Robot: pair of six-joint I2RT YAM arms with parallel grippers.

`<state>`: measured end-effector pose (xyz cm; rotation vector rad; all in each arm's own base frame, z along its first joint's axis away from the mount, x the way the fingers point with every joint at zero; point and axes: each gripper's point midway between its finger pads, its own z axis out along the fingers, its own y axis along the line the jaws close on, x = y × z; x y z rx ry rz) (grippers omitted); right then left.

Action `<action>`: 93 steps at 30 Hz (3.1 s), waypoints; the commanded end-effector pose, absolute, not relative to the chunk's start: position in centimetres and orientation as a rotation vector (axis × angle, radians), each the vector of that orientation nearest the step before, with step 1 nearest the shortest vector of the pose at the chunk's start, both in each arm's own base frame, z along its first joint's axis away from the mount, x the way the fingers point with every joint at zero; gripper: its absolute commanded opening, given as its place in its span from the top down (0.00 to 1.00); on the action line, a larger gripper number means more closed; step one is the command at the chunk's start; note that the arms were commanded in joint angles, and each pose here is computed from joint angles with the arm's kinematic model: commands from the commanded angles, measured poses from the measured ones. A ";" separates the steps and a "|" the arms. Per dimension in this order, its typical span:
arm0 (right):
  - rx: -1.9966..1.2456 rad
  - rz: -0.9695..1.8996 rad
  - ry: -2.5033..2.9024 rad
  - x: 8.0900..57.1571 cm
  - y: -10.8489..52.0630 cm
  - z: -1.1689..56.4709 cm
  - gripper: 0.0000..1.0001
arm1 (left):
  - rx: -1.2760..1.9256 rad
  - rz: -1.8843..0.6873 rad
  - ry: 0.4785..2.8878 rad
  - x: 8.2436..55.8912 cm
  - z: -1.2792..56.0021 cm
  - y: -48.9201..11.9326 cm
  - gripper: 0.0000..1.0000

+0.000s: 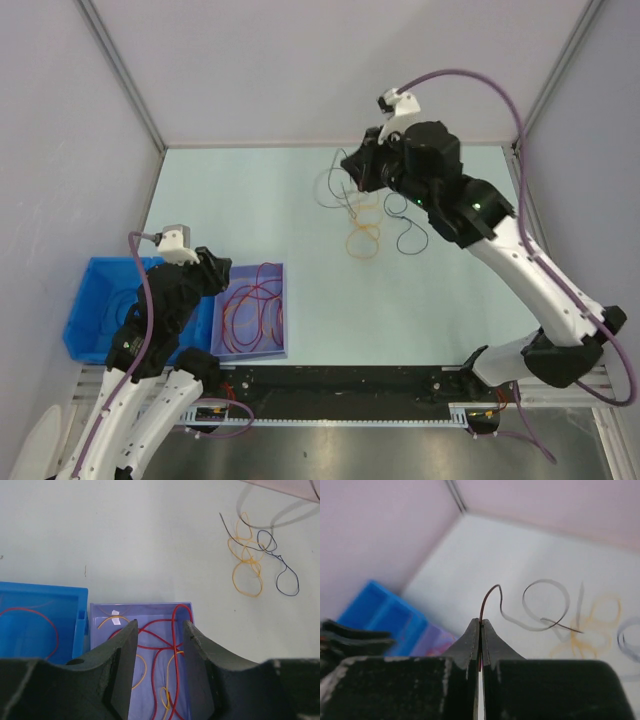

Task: Untangle the cables

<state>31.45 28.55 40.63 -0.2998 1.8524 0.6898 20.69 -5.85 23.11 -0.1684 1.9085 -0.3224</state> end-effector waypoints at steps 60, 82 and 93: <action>0.090 0.510 2.384 21.7 22.1 14.5 0.26 | 0.224 -0.342 2.437 31.0 8.9 -29.9 0.12; 0.094 0.555 2.451 20.7 20.2 10.2 0.29 | 0.178 -0.096 2.516 32.5 3.6 -31.6 0.21; 0.109 0.569 2.462 20.8 18.8 9.5 0.30 | 0.114 0.034 2.539 32.0 2.9 -30.4 0.60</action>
